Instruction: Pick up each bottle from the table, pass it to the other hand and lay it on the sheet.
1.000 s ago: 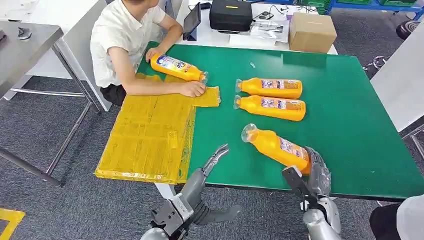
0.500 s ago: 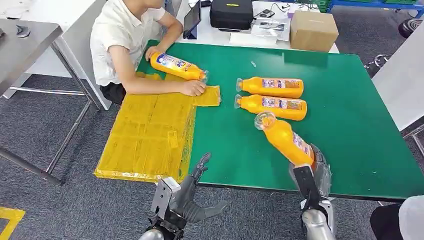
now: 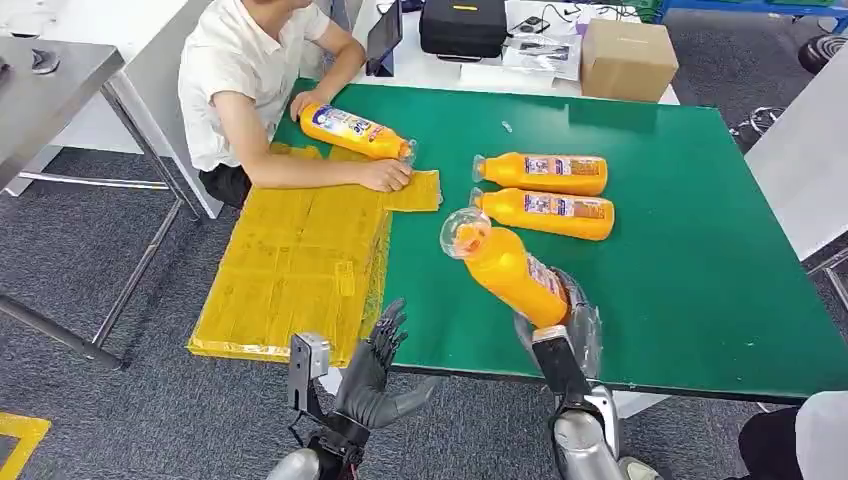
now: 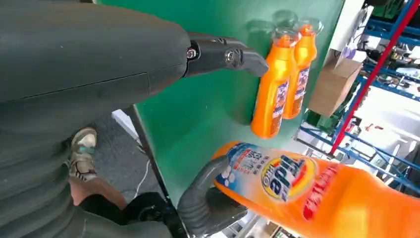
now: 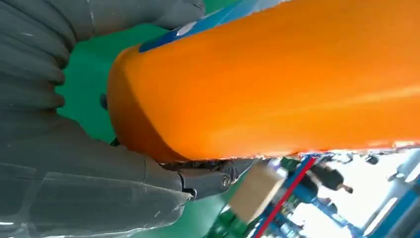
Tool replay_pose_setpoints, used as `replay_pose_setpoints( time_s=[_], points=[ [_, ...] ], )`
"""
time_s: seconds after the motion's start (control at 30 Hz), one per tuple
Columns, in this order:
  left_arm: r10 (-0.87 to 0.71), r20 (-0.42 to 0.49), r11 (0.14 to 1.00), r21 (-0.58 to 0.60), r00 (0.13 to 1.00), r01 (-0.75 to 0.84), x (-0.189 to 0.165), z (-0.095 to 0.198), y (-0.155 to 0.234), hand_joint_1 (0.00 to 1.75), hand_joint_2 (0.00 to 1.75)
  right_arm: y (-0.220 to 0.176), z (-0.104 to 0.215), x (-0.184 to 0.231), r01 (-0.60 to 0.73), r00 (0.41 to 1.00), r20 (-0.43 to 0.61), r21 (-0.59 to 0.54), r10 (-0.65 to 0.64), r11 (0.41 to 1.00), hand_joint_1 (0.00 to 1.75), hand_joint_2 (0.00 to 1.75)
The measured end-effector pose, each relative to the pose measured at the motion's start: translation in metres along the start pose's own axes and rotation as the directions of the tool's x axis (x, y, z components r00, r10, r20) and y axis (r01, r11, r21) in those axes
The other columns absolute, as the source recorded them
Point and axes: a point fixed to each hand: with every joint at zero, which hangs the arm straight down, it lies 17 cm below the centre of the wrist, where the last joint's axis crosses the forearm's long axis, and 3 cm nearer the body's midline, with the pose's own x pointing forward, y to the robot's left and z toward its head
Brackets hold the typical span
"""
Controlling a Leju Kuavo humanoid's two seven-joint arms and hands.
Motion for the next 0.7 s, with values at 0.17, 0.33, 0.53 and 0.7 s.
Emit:
replay_pose_setpoints(
  time_s=[0.17, 0.33, 0.53, 0.7],
  points=[
    [0.028, 0.039, 0.999, -0.028, 0.999, -0.027, 0.017, -0.012, -0.017, 0.00, 1.75, 0.046, 0.006, 0.035, 0.075, 0.995, 0.055, 0.113, -0.082, 0.991, 1.75, 1.75],
    [0.069, 0.072, 0.996, -0.058, 0.995, -0.065, 0.034, -0.024, -0.034, 0.00, 1.75, 0.085, 0.015, 0.064, 0.111, 0.986, 0.097, 0.211, -0.134, 0.971, 1.75, 1.75],
    [0.086, 0.148, 0.993, -0.089, 0.985, -0.073, 0.061, -0.029, -0.050, 0.00, 1.75, 0.114, 0.025, 0.075, 0.125, 0.982, 0.098, 0.295, -0.161, 0.947, 1.75, 1.75],
    [0.097, 0.172, 0.992, -0.103, 0.980, -0.080, 0.072, -0.029, -0.056, 0.00, 1.75, 0.123, 0.030, 0.078, 0.127, 0.981, 0.099, 0.323, -0.167, 0.938, 1.75, 1.75]
  ],
)
